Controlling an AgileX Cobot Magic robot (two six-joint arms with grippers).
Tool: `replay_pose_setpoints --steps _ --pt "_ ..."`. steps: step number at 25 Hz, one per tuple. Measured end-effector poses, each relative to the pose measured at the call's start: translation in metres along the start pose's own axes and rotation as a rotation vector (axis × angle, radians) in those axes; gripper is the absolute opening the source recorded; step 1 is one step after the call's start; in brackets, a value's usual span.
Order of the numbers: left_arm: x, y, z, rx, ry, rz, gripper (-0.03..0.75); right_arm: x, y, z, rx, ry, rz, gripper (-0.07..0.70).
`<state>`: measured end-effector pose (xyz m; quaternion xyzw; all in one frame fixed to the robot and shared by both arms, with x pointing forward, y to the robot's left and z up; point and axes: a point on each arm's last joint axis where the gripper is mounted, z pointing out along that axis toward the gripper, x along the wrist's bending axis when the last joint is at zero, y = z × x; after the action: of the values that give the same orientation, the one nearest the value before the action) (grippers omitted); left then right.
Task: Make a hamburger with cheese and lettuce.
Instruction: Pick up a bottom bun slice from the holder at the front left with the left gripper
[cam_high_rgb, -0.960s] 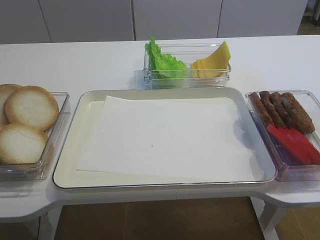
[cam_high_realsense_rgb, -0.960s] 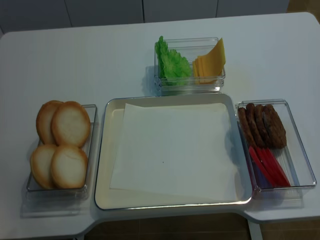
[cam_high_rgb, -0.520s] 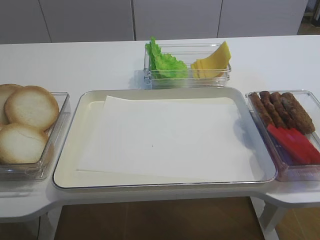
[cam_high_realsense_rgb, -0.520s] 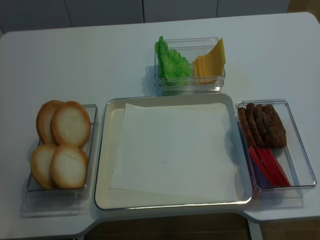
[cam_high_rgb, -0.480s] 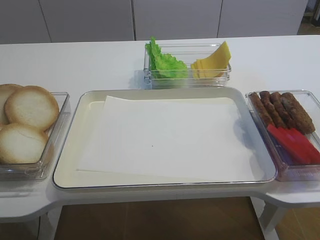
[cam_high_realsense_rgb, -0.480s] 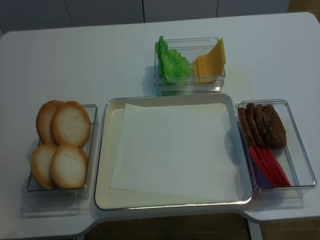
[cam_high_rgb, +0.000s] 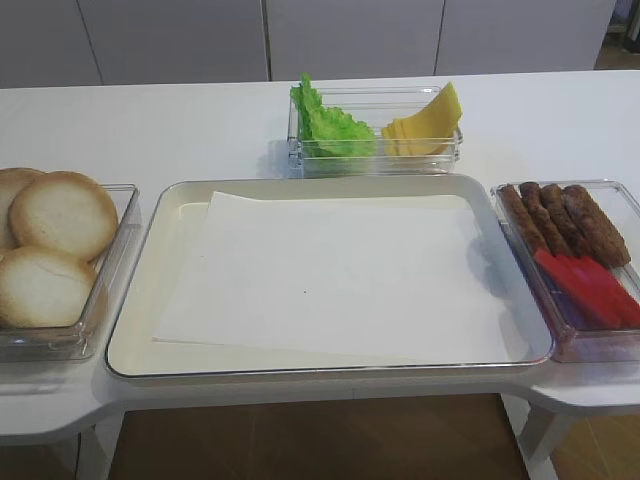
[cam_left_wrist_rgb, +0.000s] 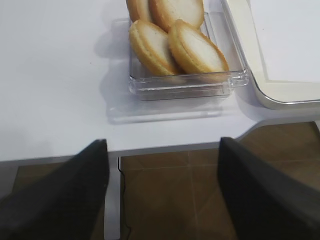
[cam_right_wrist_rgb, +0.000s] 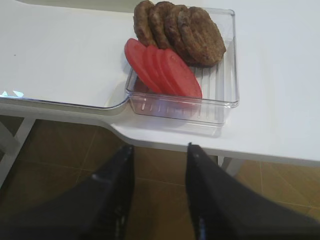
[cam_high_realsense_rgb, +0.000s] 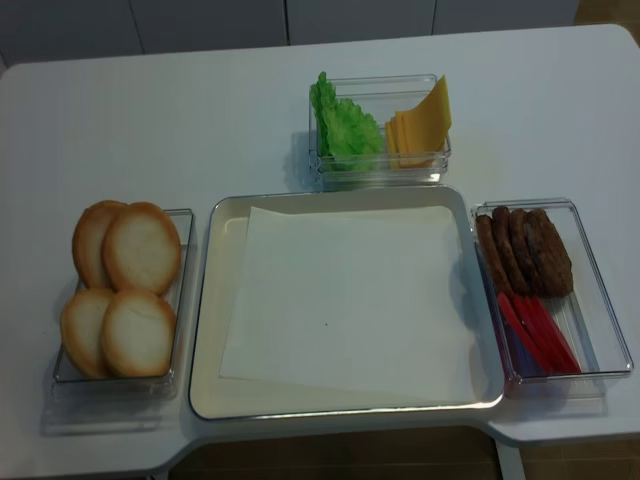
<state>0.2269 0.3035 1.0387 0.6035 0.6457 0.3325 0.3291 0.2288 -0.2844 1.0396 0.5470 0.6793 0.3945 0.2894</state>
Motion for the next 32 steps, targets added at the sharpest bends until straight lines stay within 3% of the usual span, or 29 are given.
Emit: replay_pose_setpoints --steps 32 --pt "-0.0007 0.0024 -0.0034 -0.015 -0.008 -0.003 0.501 0.0004 -0.0003 0.0005 0.002 0.005 0.003 0.281"
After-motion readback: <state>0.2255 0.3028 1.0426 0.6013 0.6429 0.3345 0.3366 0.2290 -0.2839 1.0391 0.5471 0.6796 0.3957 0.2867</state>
